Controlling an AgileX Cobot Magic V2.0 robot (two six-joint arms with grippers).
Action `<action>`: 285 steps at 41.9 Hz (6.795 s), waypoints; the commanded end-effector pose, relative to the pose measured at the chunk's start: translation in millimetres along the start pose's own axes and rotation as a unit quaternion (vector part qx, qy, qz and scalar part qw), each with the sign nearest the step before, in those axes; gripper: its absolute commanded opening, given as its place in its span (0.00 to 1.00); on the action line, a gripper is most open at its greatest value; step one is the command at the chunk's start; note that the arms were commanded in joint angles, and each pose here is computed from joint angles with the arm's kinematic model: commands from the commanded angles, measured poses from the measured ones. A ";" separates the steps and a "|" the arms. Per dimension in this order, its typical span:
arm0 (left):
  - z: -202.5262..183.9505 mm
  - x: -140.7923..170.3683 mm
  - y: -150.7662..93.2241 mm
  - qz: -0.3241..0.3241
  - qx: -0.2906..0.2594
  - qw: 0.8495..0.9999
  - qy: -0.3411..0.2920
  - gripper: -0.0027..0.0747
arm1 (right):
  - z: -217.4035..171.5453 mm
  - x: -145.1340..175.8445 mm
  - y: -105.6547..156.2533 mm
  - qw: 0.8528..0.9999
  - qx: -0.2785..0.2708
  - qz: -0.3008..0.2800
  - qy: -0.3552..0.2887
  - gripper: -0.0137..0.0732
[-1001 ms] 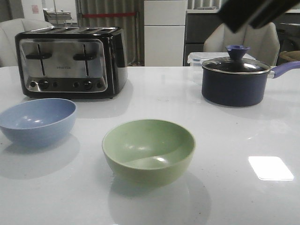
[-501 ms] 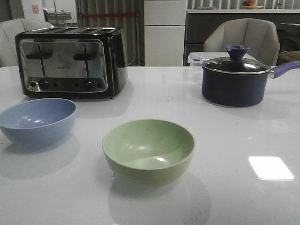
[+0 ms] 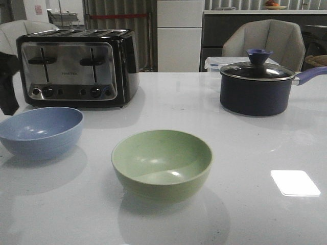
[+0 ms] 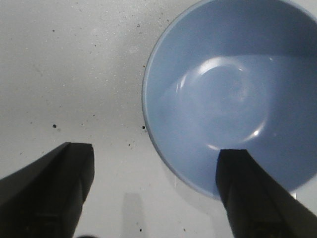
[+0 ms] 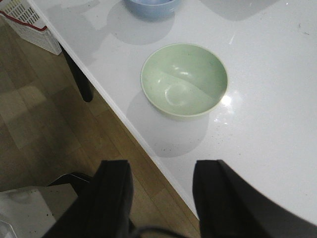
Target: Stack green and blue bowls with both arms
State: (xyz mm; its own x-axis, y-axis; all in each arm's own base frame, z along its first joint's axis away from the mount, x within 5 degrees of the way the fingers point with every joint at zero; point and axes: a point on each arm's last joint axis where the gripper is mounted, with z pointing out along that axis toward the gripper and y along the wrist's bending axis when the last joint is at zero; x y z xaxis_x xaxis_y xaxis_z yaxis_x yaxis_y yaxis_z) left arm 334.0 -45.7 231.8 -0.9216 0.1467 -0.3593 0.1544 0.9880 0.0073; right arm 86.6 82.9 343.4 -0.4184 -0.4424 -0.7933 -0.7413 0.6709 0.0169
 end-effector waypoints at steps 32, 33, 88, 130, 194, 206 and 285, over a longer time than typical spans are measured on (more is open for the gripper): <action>25.6 -33.7 -3.0 -0.003 0.007 1.000 -0.003 0.15 | -6.2 -10.9 -0.7 0.999 0.008 -0.007 -0.041 0.64; 21.7 -34.5 -3.0 -0.003 0.007 1.000 -0.004 0.15 | -6.2 -10.8 -0.7 0.999 0.008 -0.007 -0.041 0.64; -43.7 -32.5 -170.4 0.213 0.223 0.951 -0.014 0.15 | -6.2 -10.8 -0.7 0.999 0.008 -0.007 -0.041 0.64; -53.3 -33.8 -174.3 0.203 0.247 0.947 -0.031 0.58 | -6.2 -10.8 -0.7 0.999 0.008 -0.007 -0.041 0.64; -182.3 157.2 -72.6 0.281 0.153 0.902 -0.291 0.26 | 14.0 12.9 -12.0 0.997 0.057 0.045 0.008 0.32; -182.4 157.2 -72.8 0.280 0.155 0.902 -0.291 0.15 | 14.0 12.7 -12.1 0.997 0.058 0.044 0.007 0.22; -86.8 270.5 -0.5 -0.042 -0.038 0.779 -0.624 0.16 | 13.7 13.2 -11.8 0.997 0.057 0.045 0.009 0.22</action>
State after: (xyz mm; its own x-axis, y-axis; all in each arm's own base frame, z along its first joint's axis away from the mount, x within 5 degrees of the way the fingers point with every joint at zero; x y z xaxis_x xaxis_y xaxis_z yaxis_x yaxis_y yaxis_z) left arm 56.2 -2.0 206.3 0.0220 -0.0202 -0.9996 0.0356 0.9992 -0.0194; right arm 92.7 75.9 312.5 -0.5365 -0.4284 -0.7271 -0.6455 0.7633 0.0267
